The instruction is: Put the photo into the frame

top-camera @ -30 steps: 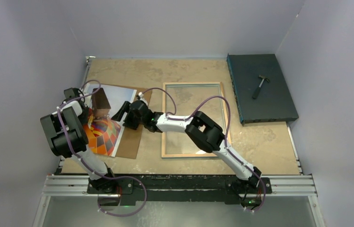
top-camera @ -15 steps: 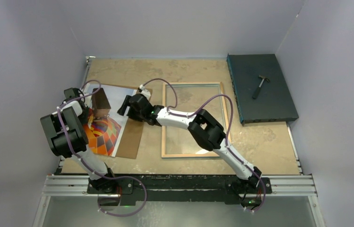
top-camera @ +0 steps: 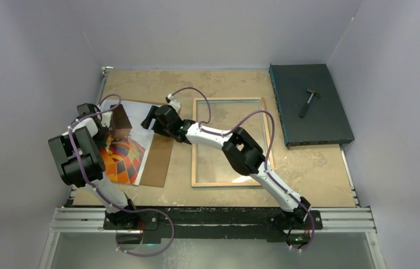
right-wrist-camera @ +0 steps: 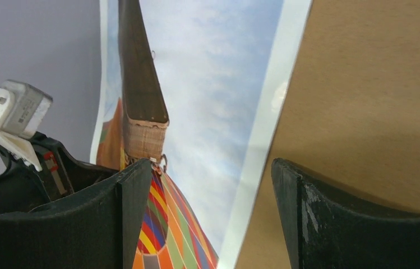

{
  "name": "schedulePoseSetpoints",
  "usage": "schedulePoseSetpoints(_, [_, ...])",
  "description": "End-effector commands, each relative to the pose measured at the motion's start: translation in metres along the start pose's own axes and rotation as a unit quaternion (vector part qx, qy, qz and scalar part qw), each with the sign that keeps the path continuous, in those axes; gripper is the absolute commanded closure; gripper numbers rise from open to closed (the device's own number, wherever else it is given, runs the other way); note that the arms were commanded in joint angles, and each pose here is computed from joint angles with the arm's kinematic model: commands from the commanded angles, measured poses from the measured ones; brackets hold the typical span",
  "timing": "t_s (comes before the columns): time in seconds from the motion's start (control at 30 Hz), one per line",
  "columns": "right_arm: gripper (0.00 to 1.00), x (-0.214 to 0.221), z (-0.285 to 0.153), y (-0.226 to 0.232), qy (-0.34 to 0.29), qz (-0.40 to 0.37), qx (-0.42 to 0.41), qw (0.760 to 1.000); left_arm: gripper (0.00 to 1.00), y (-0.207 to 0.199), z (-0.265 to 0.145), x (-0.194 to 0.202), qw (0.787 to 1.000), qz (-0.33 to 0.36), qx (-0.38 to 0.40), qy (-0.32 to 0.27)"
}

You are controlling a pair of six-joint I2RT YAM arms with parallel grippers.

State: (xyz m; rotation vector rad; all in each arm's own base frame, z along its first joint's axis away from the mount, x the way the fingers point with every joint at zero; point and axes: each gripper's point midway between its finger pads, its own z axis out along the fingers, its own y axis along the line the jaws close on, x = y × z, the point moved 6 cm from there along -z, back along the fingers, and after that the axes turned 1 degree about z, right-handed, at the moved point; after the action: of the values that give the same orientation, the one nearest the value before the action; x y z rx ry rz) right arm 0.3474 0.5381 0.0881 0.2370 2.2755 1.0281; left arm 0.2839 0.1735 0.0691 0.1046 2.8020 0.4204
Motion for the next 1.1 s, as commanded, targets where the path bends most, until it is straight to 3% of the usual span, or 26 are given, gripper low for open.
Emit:
schedulePoseSetpoints(0.0, [0.19, 0.016, 0.012, -0.014, 0.024, -0.009, 0.014, 1.0, 1.0, -0.042, -0.014, 0.004, 0.992, -0.004, 0.122, 0.017])
schedulePoseSetpoints(0.23, [0.19, 0.017, -0.007, -0.022, 0.037, -0.007, 0.021, 0.999, 0.98, 0.013, -0.053, -0.052, 0.999, -0.016, 0.009, -0.044])
schedulePoseSetpoints(0.33, [0.19, 0.019, -0.014, -0.029, 0.041, -0.009, 0.029, 0.999, 0.91, 0.028, -0.059, -0.065, 0.998, -0.026, -0.024, -0.052])
schedulePoseSetpoints(0.5, [0.19, 0.021, -0.027, -0.039, 0.041, -0.012, 0.043, 0.998, 0.83, 0.05, -0.054, -0.057, 0.991, -0.02, -0.124, -0.039])
schedulePoseSetpoints(0.63, [0.19, 0.025, -0.032, -0.043, 0.055, -0.015, 0.049, 0.997, 0.83, 0.074, -0.041, -0.041, 0.977, -0.008, -0.212, -0.014])
schedulePoseSetpoints(0.83, [0.19, 0.025, -0.035, -0.044, 0.055, -0.019, 0.04, 0.998, 0.85, 0.083, -0.007, -0.03, 0.969, -0.006, -0.246, 0.021])
schedulePoseSetpoints(1.07, [0.19, 0.025, -0.038, -0.04, 0.059, -0.024, 0.028, 0.998, 0.89, 0.078, 0.014, -0.008, 0.975, 0.008, -0.213, 0.061])
